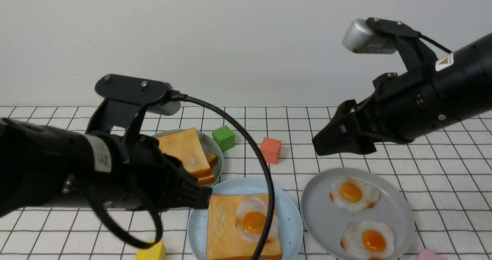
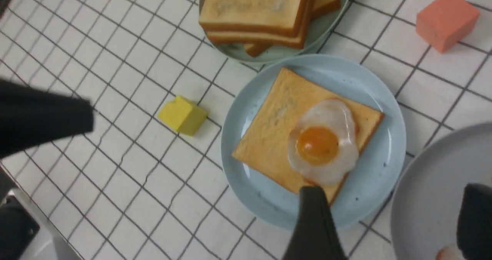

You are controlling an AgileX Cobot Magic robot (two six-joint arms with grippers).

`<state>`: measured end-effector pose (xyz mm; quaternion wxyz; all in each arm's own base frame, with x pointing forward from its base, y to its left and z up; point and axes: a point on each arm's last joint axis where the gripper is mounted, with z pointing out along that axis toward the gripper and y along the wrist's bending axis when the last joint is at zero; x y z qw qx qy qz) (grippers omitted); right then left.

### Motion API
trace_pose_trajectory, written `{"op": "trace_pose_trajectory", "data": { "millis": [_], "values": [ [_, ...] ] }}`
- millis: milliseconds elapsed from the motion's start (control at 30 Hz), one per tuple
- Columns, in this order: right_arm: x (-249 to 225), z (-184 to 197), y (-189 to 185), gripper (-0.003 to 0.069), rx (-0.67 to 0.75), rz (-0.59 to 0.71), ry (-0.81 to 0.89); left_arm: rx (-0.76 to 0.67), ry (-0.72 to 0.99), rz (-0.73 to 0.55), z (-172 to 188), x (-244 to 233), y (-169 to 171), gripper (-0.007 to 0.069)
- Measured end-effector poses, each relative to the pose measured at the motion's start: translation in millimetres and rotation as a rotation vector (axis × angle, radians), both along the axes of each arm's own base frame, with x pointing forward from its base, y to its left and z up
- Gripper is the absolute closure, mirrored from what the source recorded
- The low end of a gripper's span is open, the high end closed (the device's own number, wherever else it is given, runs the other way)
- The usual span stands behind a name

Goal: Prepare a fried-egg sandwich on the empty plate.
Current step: Use the left arm to grab a slice of bread

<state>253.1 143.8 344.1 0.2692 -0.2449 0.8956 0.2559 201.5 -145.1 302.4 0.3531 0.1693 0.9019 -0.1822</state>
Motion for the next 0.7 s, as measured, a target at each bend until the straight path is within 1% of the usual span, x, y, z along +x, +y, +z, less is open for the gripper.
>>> {"op": "trace_pose_trajectory", "data": {
  "millis": [33, 67, 133, 167, 233, 367, 433, 533, 700],
  "values": [
    [-12.2, 4.0, 3.3, 0.0204, -0.045, 0.006, 0.006, -0.011, 0.041, 0.063, -6.1, 14.6, 1.3, 0.0631],
    [-17.3, 5.4, 5.2, 0.0208, -0.065, 0.017, 0.000, -0.013, 0.070, 0.100, -10.1, 23.6, 3.7, 0.0631],
    [-28.1, 7.5, 10.3, 0.0212, -0.099, 0.031, -0.002, -0.026, 0.122, 0.198, -14.3, 43.8, 17.6, 0.0631],
    [-29.7, 8.0, 10.7, 0.0213, -0.102, 0.034, -0.004, -0.028, 0.129, 0.199, -14.6, 44.6, 16.9, 0.0631],
    [-42.4, 6.2, 19.5, 0.0215, -0.135, 0.072, -0.005, -0.077, 0.217, 0.336, -20.0, 70.9, 44.9, 0.0631],
    [-54.4, -3.5, 29.0, 0.0214, -0.164, 0.122, 0.016, -0.190, 0.340, 0.486, -38.2, 98.8, 82.9, 0.0620],
    [-57.1, -6.4, 30.9, 0.0214, -0.170, 0.133, 0.026, -0.213, 0.380, 0.514, -51.6, 108.1, 92.5, 0.0601],
    [-57.3, -6.4, 31.1, 0.0215, -0.172, 0.133, 0.024, -0.213, 0.401, 0.523, -69.2, 119.1, 96.6, 0.0541],
    [-57.0, -6.5, 30.7, 0.0215, -0.178, 0.133, 0.021, -0.202, 0.407, 0.542, -96.5, 136.1, 97.0, 0.0391]
  ]
}}
